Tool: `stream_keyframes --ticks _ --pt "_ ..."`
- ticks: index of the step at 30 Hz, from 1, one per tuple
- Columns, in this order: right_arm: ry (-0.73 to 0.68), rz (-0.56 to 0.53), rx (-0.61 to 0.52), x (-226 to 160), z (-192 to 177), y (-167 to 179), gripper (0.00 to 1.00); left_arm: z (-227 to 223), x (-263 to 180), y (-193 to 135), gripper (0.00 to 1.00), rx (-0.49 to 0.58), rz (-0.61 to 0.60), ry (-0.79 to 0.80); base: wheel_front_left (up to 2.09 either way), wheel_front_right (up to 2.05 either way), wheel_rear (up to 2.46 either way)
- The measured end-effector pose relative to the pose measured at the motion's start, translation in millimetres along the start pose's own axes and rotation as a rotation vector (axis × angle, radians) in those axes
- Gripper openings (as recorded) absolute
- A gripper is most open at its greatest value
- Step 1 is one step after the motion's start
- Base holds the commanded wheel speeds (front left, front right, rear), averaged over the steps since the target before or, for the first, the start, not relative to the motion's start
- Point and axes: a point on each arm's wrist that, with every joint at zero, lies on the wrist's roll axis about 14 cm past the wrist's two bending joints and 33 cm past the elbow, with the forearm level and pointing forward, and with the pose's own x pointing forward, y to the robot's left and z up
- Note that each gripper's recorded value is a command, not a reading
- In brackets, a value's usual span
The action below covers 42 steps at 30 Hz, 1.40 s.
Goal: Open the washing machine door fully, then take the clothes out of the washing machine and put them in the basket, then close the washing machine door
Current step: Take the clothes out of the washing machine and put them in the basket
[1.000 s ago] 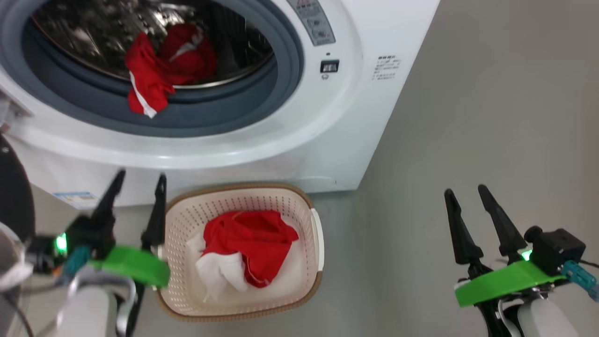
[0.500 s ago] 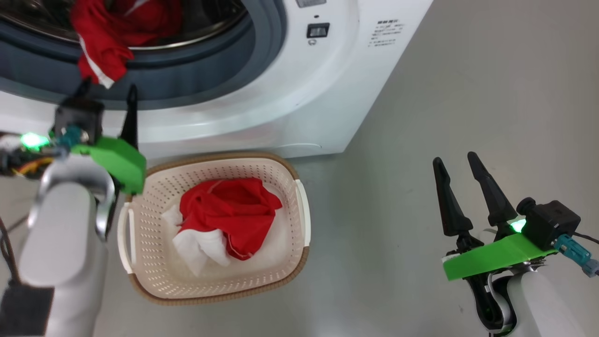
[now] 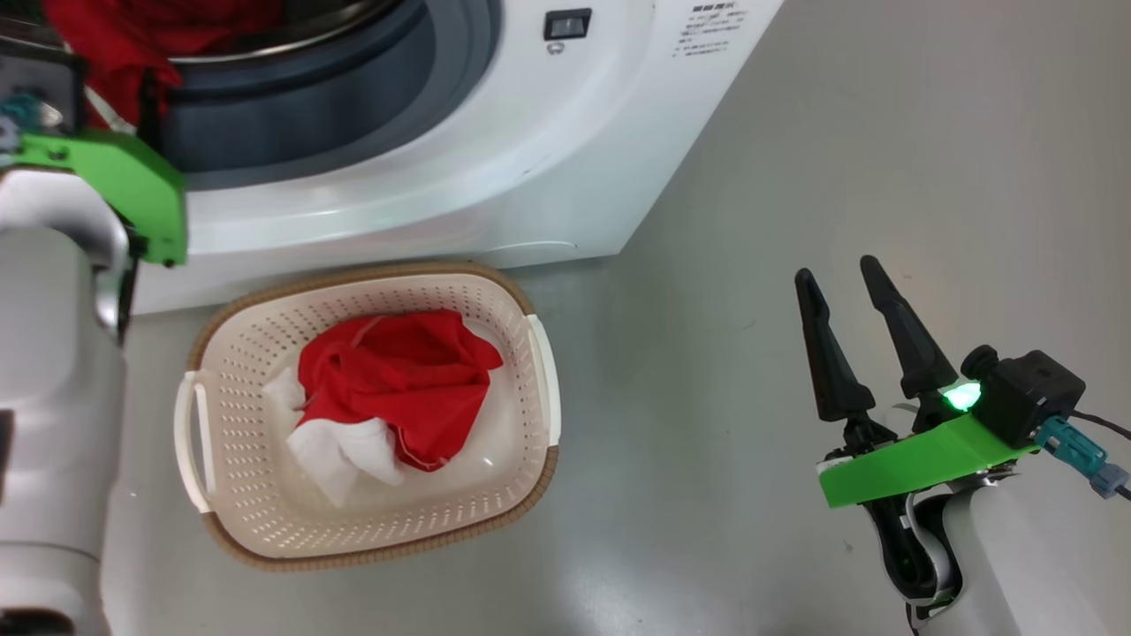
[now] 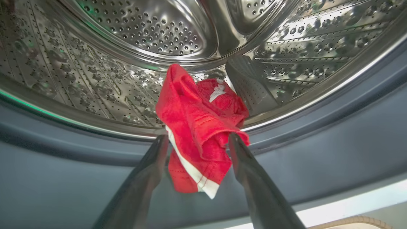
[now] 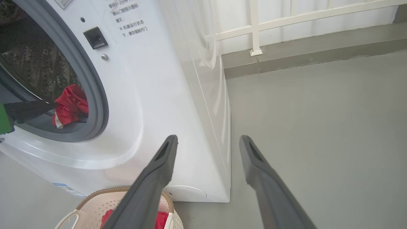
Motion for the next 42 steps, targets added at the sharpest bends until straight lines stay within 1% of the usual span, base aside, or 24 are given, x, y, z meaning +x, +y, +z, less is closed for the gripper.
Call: stream_keyframes --ticks 5,9,17,18,19,20,21,22,29,34,37,42 --pt "0.011 -0.012 -0.005 1 -4 -5 1.0 -10 13 5 1.0 -0.008 0.013 0.051 0.0 0.0 0.0" --pt "0.004 -0.016 -0.011 5 -2 -8 1.0 -20 19 2 1.0 -0.044 0.01 0.083 0.0 0.0 0.0" --pt "0.01 -0.036 -0.012 2 -3 -15 1.0 -23 28 -2 1.0 -0.065 -0.003 0.09 0.0 0.0 0.0" --pt "0.01 -0.037 -0.012 1 -3 -15 1.0 -22 28 -2 0.82 -0.066 -0.003 0.089 0.0 0.0 0.0" --pt "0.01 -0.037 -0.013 1 -3 -15 1.0 -23 28 -3 0.53 -0.069 -0.008 0.086 0.0 0.0 0.0" --pt "0.011 -0.038 -0.013 1 -3 -15 1.0 -24 29 -4 0.4 -0.071 -0.012 0.089 0.0 0.0 0.0" --pt "0.01 -0.039 -0.013 1 -3 -15 1.0 -24 29 -5 0.13 -0.07 -0.013 0.088 0.0 0.0 0.0" --pt "0.009 -0.04 -0.014 0 -2 -16 1.0 -24 29 -6 0.0 -0.073 -0.019 0.083 0.0 0.0 0.0" --pt "0.001 -0.04 -0.012 1 1 -16 1.0 -17 26 -5 0.0 -0.091 -0.023 0.049 0.0 0.0 0.0" --pt "-0.017 -0.033 -0.01 1 7 -13 1.0 0 20 -8 0.0 -0.14 -0.028 -0.024 0.0 0.0 0.0" --pt "-0.029 -0.024 -0.008 0 12 -9 1.0 12 14 -9 0.0 -0.15 -0.033 -0.072 0.0 0.0 0.0" --pt "-0.051 -0.009 -0.005 -2 20 -3 1.0 18 -3 -12 0.0 -0.196 -0.044 -0.12 0.0 0.0 0.0"
